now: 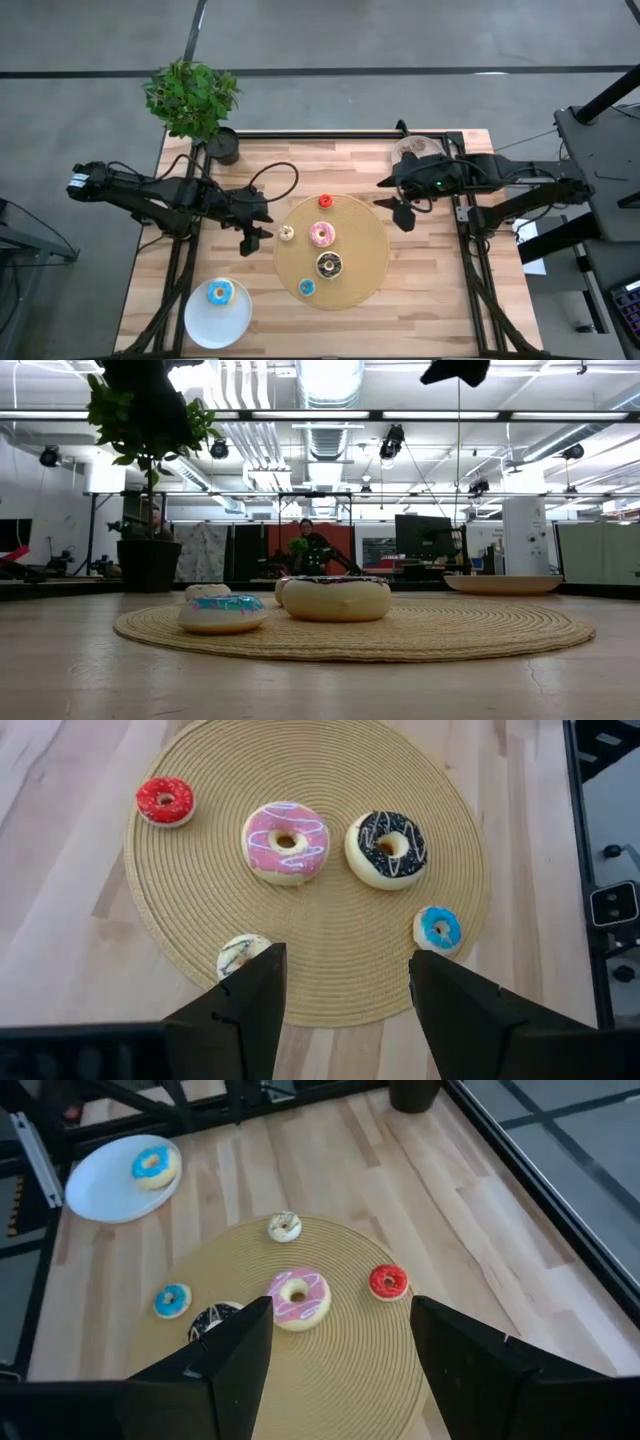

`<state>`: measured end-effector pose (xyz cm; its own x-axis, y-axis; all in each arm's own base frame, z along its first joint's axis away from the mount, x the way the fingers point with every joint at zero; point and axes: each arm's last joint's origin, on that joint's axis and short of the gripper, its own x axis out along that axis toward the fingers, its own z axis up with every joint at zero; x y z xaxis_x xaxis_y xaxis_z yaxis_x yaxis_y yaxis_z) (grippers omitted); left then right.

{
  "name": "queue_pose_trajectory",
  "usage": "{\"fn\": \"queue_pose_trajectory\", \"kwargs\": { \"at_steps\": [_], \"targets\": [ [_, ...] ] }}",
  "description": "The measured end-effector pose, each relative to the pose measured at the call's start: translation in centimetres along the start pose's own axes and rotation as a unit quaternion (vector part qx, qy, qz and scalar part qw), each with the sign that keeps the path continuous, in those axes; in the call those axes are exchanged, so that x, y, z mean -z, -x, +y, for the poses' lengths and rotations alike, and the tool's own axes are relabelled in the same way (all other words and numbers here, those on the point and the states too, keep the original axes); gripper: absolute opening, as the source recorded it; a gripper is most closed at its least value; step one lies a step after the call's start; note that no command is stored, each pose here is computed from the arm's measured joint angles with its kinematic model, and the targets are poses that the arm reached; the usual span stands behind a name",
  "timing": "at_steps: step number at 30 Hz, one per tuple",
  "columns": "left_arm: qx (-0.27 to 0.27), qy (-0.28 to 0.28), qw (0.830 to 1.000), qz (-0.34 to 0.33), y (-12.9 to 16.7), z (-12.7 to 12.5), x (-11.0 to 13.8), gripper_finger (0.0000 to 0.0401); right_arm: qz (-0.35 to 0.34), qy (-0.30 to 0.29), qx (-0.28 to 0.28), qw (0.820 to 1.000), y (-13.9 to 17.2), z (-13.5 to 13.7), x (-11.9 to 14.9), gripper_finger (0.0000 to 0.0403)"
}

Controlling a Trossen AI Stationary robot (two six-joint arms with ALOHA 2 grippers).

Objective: Pick & Place donuts
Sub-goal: Put the small white donut on the gray plate

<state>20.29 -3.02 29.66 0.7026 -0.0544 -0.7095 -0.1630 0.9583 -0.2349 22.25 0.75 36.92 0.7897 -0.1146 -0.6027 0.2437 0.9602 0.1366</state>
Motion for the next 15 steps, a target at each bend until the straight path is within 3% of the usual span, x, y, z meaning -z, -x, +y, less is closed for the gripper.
{"fn": "queue_pose_trajectory", "kwargs": {
  "at_steps": [15],
  "targets": [
    [0.011, 0.002, 0.999, -0.031, -0.3, -0.2, -0.7, 0.0183, -0.044, -0.009, -0.013, 0.999, 1.4, -1.3, 3.6, 0.0228]
  ]
}}
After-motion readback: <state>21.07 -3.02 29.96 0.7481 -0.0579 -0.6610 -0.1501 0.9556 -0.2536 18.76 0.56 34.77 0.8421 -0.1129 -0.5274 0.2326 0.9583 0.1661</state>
